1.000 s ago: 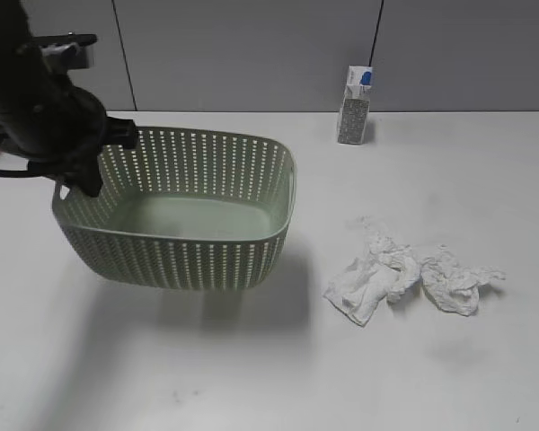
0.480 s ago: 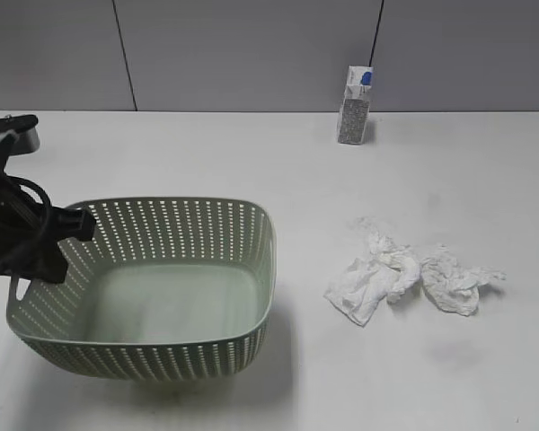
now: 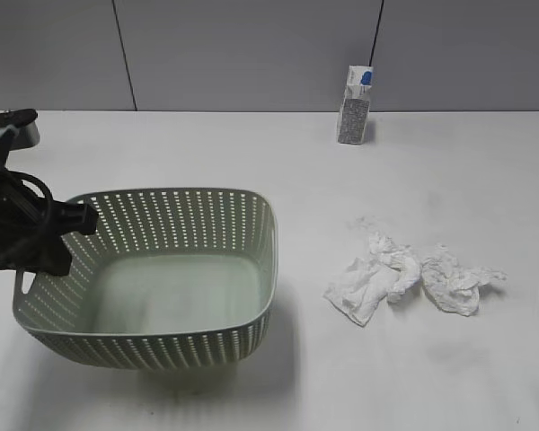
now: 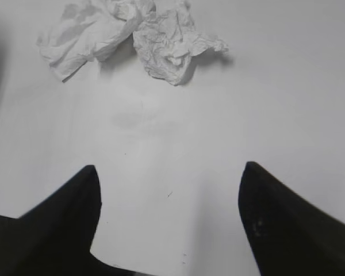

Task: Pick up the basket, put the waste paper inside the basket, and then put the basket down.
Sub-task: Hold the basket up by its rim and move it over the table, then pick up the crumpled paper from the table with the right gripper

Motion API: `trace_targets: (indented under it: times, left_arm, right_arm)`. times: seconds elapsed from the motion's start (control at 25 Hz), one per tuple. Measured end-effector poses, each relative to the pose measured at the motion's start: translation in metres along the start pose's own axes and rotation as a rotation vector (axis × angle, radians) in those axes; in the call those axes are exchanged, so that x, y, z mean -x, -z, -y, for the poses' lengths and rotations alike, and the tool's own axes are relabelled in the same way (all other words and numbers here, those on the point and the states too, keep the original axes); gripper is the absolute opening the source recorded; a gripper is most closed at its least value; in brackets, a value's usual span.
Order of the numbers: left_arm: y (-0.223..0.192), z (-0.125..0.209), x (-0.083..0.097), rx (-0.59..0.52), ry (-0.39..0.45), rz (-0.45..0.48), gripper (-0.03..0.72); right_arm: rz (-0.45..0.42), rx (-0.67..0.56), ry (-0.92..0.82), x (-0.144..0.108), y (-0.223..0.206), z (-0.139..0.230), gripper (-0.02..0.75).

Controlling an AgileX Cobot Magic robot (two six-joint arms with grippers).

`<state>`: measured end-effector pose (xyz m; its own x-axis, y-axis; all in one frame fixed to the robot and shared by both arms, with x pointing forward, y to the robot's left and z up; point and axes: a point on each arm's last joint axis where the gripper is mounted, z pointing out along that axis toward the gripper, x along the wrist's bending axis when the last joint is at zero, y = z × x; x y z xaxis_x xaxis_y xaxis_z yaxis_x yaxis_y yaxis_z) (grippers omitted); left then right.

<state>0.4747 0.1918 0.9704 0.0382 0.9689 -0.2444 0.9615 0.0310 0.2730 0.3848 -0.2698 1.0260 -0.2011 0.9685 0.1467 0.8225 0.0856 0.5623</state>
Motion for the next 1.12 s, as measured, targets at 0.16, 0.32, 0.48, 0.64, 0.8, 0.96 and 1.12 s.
trace_targets:
  times: [0.16,0.32,0.48,0.64,0.8,0.96,1.12]
  left_arm:
    - [0.0,0.0,0.0,0.0,-0.001,-0.001,0.003]
    - [0.0,0.0,0.0,0.0,-0.001,-0.001,0.003]
    - [0.0,0.0,0.0,0.0,-0.002,-0.001,0.003]
    - [0.0,0.0,0.0,-0.001,-0.002,-0.002,0.003]
    - [0.0,0.0,0.0,-0.001,-0.003,-0.003,0.003]
    - [0.0,0.0,0.0,-0.002,-0.004,-0.003,0.003]
    - [0.0,0.0,0.0,-0.004,-0.004,-0.004,0.003]
  right_arm:
    - [-0.016,-0.133,0.042,-0.001,-0.049,-0.037,0.59]
    - [-0.005,-0.204,0.151,-0.01,-0.1,-0.064,0.59]
    - [0.026,-0.298,0.232,-0.007,-0.153,-0.073,0.59]
    - [0.041,-0.373,0.254,-0.001,-0.191,-0.064,0.59]
    - [0.042,-0.425,0.253,0.002,-0.208,-0.054,0.586]
    - [0.043,-0.42,0.254,0.002,-0.208,-0.055,0.437]
    - [0.047,-0.39,0.273,0.001,-0.199,-0.061,0.082]
